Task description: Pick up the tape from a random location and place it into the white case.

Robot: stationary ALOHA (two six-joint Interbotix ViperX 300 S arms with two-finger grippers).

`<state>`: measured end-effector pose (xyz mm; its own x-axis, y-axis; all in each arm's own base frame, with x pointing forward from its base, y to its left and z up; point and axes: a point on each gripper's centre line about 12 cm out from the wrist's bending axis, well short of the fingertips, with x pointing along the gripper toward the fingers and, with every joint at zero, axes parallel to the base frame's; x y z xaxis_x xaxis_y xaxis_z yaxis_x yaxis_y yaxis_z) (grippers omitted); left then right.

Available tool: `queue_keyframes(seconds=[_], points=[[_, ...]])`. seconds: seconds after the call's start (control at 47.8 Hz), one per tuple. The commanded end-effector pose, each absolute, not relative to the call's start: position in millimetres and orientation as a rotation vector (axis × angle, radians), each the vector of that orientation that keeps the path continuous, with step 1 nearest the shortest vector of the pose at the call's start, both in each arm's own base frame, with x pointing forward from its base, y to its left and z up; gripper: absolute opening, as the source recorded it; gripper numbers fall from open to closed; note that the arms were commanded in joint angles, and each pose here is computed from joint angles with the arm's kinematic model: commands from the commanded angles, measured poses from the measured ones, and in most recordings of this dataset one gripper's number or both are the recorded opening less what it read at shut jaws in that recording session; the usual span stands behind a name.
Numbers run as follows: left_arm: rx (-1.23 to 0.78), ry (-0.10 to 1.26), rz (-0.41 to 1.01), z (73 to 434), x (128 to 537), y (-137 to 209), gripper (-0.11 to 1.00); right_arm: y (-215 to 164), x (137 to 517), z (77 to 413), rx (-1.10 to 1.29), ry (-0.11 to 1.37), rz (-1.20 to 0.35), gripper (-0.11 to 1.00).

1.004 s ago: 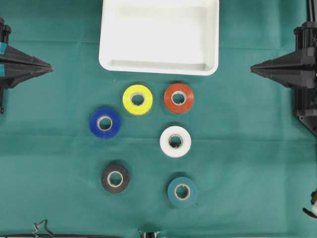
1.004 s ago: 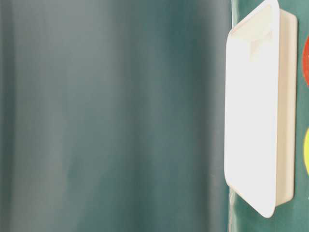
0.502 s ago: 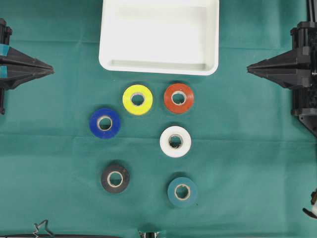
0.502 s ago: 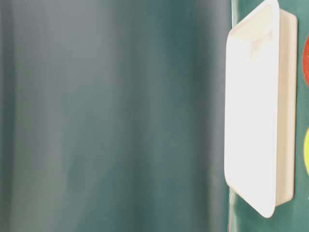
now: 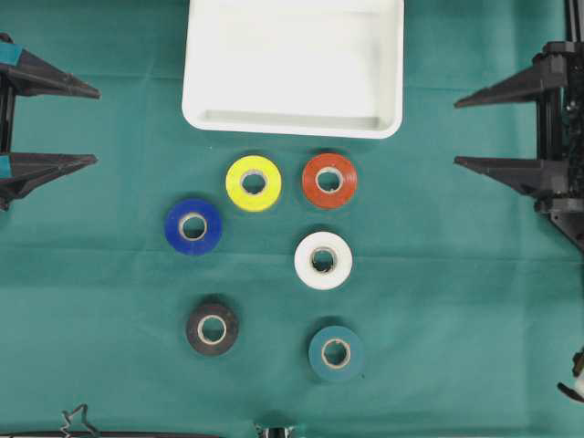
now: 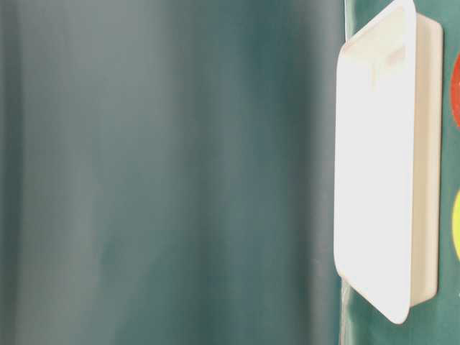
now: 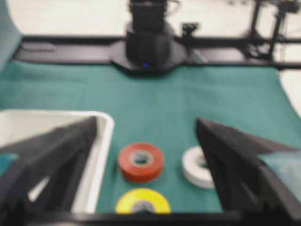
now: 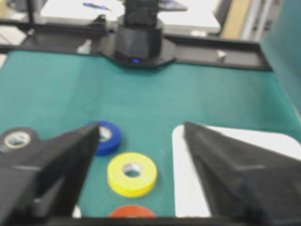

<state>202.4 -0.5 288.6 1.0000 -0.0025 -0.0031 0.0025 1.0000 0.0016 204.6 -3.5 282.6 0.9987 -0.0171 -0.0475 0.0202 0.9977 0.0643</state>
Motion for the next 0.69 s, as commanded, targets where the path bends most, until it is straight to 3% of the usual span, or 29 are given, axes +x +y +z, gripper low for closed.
queue_keyframes(seconds=[0.0,0.063,0.376,0.669], points=[[0.002,-0.017,-0.005,297,205,-1,1.0,-5,209,292,0.069,0.042,-0.024,0.88],[0.002,-0.018,-0.005,298,205,-1,1.0,-5,210,292,0.069,0.05,-0.024,0.93],[-0.006,-0.02,-0.013,299,205,-3,1.0,-6,210,293,0.068,0.051,-0.03,0.93],[-0.01,-0.015,-0.127,299,204,-26,1.0,-6,210,294,0.067,0.051,-0.03,0.93]])
